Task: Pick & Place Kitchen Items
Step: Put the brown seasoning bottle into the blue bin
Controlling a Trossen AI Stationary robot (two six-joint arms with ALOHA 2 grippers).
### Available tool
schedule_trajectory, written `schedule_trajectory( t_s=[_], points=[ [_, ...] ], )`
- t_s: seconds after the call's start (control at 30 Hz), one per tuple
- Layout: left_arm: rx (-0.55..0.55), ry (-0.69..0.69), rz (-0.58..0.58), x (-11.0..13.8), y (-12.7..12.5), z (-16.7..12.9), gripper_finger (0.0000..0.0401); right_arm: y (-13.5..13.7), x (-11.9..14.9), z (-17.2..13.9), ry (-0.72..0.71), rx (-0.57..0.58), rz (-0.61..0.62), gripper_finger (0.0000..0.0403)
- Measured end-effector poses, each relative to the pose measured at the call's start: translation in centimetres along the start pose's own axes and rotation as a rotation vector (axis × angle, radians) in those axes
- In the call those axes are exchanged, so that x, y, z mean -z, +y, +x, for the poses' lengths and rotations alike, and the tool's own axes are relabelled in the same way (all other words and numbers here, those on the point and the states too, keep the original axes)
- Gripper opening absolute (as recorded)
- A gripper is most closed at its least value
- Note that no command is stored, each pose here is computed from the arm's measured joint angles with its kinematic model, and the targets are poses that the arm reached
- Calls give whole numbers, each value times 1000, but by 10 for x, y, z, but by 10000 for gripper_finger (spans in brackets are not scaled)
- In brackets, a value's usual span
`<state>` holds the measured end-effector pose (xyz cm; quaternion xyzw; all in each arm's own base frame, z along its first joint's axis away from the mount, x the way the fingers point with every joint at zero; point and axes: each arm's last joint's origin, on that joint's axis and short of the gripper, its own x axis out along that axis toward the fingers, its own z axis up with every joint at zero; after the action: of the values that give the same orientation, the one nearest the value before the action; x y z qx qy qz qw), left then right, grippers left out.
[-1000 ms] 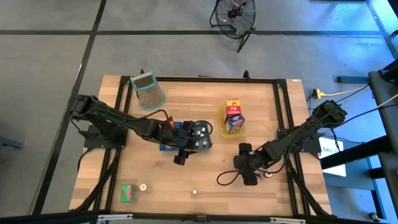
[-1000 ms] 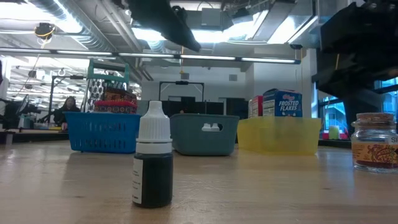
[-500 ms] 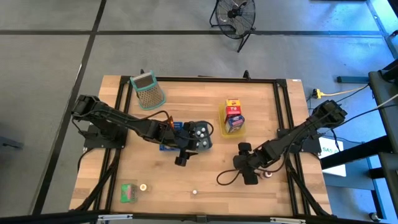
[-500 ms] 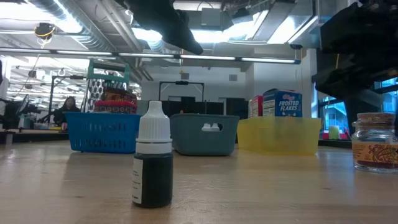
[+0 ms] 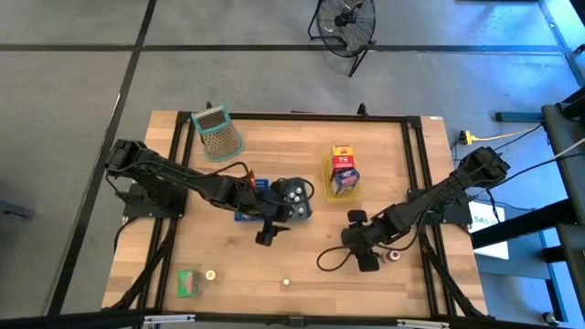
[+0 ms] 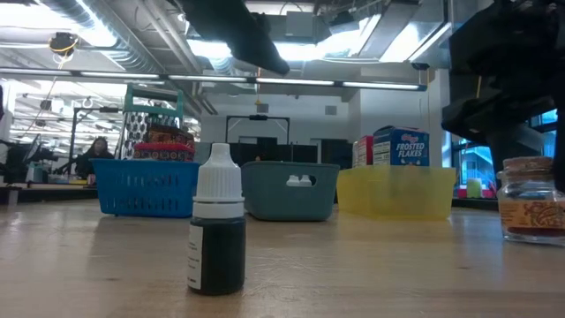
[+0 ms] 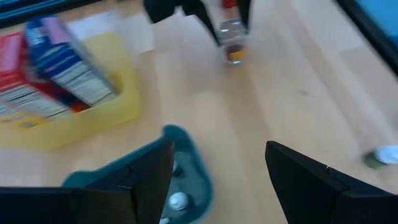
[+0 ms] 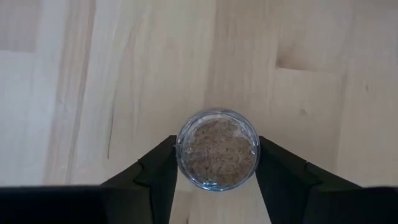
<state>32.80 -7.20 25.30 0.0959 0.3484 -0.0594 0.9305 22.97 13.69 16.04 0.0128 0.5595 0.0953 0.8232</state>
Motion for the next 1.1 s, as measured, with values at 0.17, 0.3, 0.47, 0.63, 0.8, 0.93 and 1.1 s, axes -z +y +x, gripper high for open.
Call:
schedule_trajectory(
  t_s=[0.17,0.3,0.47,0.63,0.8,0.93,1.1],
  points=[
    [57,-25,16,-2,-2,0,249,1,-2,0,-19,-11,-15,185],
    [53,-69,0,-6,-1,0,249,2,-5,0,-44,-34,-33,185],
    [53,-88,-9,-7,-3,10,249,7,-17,-8,-89,-47,-95,185],
    [54,-52,-4,0,-5,29,249,12,-37,-24,-133,-37,-211,185],
    [56,-74,-5,1,-7,43,249,11,-49,-38,-131,24,-292,186],
    [62,-170,-15,-7,-7,46,249,8,-55,-43,-138,55,-335,186],
    [85,-251,-19,-14,-9,46,249,5,-59,-47,-134,66,-375,186]
  ],
)
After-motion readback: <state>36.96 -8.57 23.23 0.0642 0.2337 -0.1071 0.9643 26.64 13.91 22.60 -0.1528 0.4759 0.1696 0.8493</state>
